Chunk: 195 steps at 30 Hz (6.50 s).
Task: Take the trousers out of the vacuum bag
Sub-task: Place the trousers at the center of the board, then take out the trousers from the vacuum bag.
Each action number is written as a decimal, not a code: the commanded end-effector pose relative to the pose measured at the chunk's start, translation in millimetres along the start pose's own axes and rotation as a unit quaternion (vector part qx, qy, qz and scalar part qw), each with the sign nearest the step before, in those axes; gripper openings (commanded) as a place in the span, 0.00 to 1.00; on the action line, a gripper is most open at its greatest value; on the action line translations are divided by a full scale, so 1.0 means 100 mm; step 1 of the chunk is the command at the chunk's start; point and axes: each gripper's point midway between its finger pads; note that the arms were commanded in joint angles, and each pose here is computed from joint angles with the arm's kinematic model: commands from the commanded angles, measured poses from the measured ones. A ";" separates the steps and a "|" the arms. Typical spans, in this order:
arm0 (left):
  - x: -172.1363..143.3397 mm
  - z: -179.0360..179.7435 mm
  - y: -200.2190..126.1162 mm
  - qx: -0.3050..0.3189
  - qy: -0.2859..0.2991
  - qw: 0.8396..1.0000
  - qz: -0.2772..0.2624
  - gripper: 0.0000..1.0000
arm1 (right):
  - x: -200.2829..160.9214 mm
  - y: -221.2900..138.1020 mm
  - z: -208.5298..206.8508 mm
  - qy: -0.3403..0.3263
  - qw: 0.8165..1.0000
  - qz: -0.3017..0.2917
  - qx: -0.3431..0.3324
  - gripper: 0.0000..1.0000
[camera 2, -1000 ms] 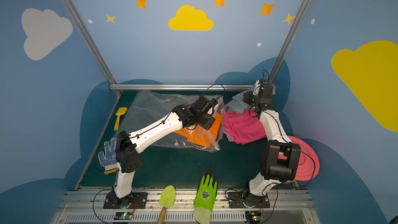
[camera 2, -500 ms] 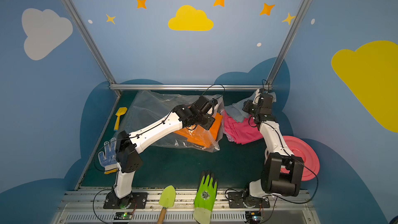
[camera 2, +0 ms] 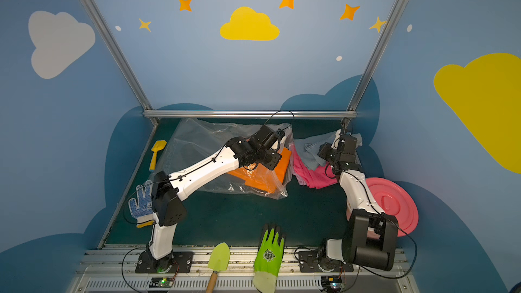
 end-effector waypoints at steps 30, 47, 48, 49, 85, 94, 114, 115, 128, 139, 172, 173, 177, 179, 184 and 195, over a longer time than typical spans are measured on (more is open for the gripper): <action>-0.04 0.00 0.05 -0.006 0.000 1.000 0.014 0.05 | -1.05 0.02 -0.25 0.166 0.975 0.140 0.053 0.21; -0.04 0.00 0.08 -0.005 -0.002 1.000 0.015 0.05 | -1.18 -0.14 -0.34 0.189 0.971 0.148 0.018 0.78; -0.04 0.00 0.09 -0.004 -0.002 1.000 0.015 0.05 | -1.15 -0.16 -0.33 0.189 0.971 0.145 0.017 0.80; -0.04 0.00 0.09 -0.005 -0.002 1.000 0.015 0.05 | -1.13 -0.18 -0.34 0.190 0.971 0.142 0.012 0.81; -0.02 0.02 0.13 -0.005 -0.011 1.000 0.010 0.05 | -0.37 -0.80 0.07 0.150 0.986 0.057 0.038 0.95; -0.02 0.03 0.10 -0.004 -0.010 1.000 0.011 0.05 | -0.79 -0.36 -0.23 0.156 0.982 0.109 0.018 0.92; 0.04 -0.02 0.06 -0.011 -0.007 1.000 0.006 0.05 | -0.87 -0.14 0.75 0.060 0.966 0.168 0.187 0.79; 0.05 -0.03 0.04 -0.012 -0.007 1.000 0.005 0.05 | -0.90 -0.11 0.79 0.057 0.965 0.172 0.190 0.79; 0.04 -0.11 -0.02 -0.017 0.001 1.000 -0.001 0.05 | -1.45 0.44 1.12 0.046 0.944 0.253 0.206 0.80; -0.02 -0.23 -0.03 -0.030 0.009 1.000 -0.002 0.05 | -1.63 0.62 1.14 0.023 0.946 0.273 0.174 0.80; -0.08 -0.21 -0.02 -0.029 0.008 1.000 0.001 0.05 | -2.27 0.66 0.85 0.016 0.932 0.347 0.105 0.79; -0.08 -0.21 -0.02 -0.029 0.008 1.000 0.001 0.05 | -2.28 0.68 0.85 0.015 0.932 0.347 0.105 0.79; -0.08 -0.21 -0.03 -0.029 0.008 1.000 0.001 0.05 | -2.31 0.72 0.85 0.018 0.931 0.348 0.104 0.79; -0.08 -0.20 -0.03 -0.028 0.008 1.000 0.000 0.05 | -2.32 0.74 0.85 0.019 0.931 0.349 0.102 0.78; -0.07 -0.21 -0.04 -0.028 0.008 1.000 -0.001 0.05 | -2.35 0.82 0.88 0.029 0.931 0.347 0.109 0.73; -0.07 -0.18 -0.05 -0.021 0.012 1.000 -0.002 0.05 | -2.10 0.80 1.15 0.038 0.932 0.323 0.158 0.04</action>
Point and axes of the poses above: each gripper's point midway between its finger pads, its own y axis out along the fingers, its own z axis along the line the jaws close on, x = y × z, and after that the axes turned 3 degrees about -y, right-handed
